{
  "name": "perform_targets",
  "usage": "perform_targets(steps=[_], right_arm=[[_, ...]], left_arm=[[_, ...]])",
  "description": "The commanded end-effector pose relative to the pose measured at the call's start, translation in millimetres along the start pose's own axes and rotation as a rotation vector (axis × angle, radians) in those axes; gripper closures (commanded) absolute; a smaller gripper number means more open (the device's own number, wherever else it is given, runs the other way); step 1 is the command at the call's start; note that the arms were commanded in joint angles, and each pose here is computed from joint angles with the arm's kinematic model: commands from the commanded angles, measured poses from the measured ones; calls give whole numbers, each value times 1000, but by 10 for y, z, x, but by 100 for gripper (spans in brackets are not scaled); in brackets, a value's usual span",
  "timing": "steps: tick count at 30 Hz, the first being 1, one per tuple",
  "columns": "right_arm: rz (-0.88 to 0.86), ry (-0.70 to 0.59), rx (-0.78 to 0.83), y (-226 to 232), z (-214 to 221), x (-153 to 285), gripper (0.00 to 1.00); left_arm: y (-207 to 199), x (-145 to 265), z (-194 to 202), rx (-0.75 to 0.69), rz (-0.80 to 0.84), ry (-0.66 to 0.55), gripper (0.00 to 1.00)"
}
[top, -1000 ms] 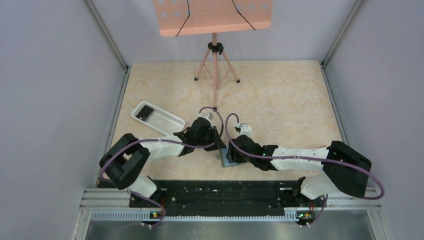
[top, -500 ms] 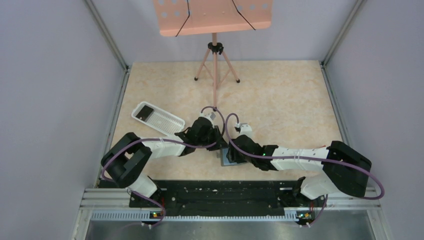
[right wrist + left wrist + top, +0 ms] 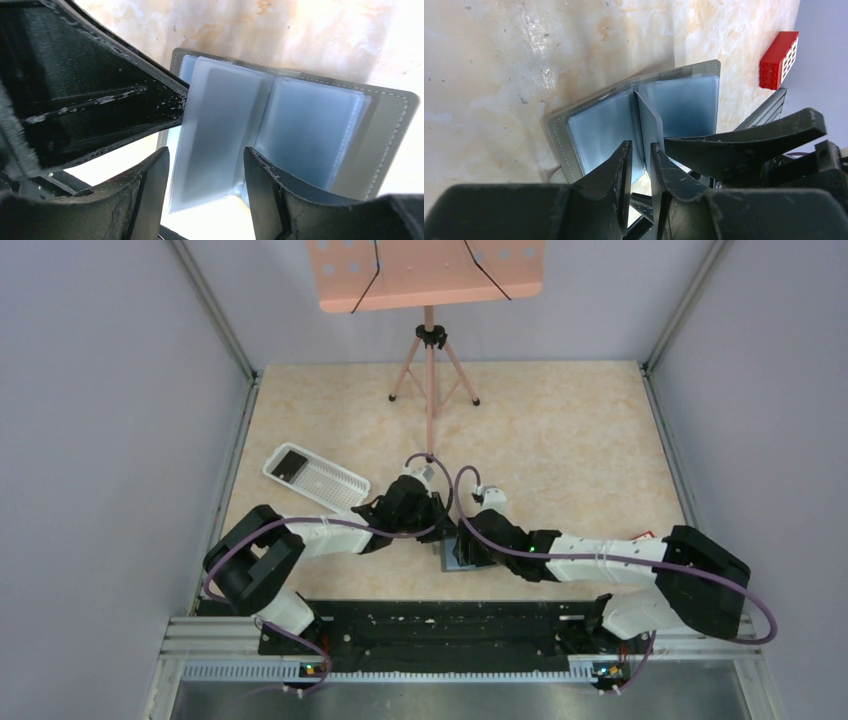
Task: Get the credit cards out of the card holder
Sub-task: Remove the credit card from the card holder.
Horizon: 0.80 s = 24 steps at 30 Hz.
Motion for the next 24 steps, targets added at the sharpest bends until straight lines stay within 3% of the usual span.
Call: perform_targets(steps=[1, 9, 15, 24], right_arm=[[-31, -63, -10, 70, -141, 165, 43], [-39, -115, -14, 40, -221, 312, 53], [-33, -99, -13, 57, -204, 261, 45], [-35, -79, -8, 82, -169, 170, 47]], left_arm=[[-50, -55, -29, -15, 24, -15, 75], [-22, -94, -23, -15, 9, -9, 75], [-51, -90, -20, -19, 17, -7, 76], [-70, -92, -17, -20, 19, -5, 76]])
Point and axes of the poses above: each gripper's point midway between its finger pads, its own x axis back along the fingers, its own y axis along the line the jaws close on, z = x × y, the point moved 8 cm from there along x, back along the fingers, and after that the axes turned 2 degrees about x, right-handed, at the moved point
